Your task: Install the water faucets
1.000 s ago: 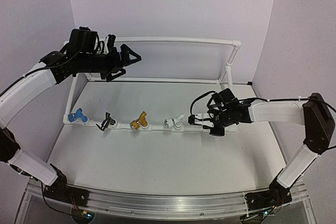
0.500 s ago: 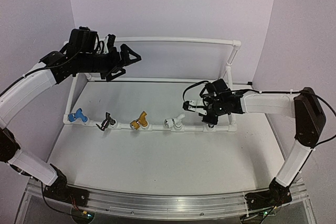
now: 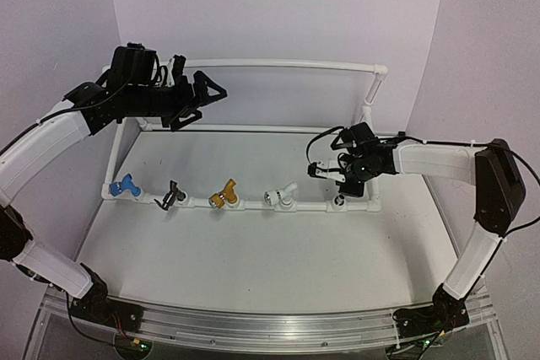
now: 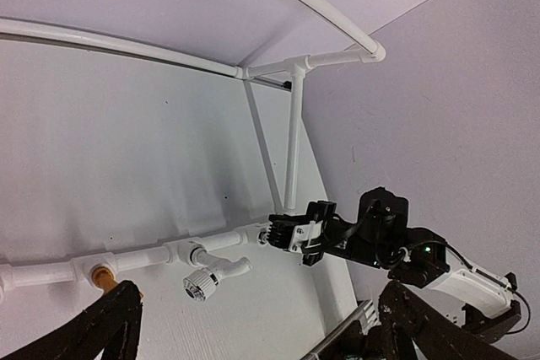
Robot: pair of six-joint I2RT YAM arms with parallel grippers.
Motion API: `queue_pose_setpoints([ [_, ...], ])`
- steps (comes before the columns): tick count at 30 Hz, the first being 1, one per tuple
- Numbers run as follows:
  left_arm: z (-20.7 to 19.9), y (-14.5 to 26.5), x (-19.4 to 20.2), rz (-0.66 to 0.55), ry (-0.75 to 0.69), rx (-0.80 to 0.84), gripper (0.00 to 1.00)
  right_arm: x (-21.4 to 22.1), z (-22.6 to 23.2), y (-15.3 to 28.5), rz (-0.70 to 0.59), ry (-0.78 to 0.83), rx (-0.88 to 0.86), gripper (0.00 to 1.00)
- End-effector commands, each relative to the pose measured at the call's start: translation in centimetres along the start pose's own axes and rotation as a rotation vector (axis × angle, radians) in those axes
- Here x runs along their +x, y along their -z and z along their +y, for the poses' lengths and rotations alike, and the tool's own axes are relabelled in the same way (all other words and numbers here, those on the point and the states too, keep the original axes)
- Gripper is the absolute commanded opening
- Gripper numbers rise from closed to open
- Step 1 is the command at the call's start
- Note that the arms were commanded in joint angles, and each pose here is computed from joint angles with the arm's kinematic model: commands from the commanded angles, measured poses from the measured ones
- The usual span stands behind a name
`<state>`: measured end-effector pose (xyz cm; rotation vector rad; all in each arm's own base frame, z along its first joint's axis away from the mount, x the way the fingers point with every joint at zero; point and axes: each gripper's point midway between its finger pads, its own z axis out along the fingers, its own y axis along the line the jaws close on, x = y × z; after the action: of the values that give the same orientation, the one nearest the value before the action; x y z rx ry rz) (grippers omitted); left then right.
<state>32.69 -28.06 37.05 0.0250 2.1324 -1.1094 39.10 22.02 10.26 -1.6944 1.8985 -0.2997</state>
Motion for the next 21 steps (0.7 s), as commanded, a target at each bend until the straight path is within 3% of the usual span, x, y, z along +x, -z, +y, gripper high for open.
queue_pose_setpoints([
  [1,-1.9,1.3,-2.0,-0.062,-0.032,0.044,0.97,2.3,0.1,0.9,0.092,0.043,-0.037,0.00],
  [10,-1.9,1.2,-1.8,-0.058,-0.031,0.050,0.97,4.0,3.0,2.6,0.126,0.100,-0.189,0.00],
  [21,-1.9,1.4,-1.9,-0.059,-0.036,0.045,0.98,3.1,5.9,4.3,0.013,0.096,-0.316,0.00],
])
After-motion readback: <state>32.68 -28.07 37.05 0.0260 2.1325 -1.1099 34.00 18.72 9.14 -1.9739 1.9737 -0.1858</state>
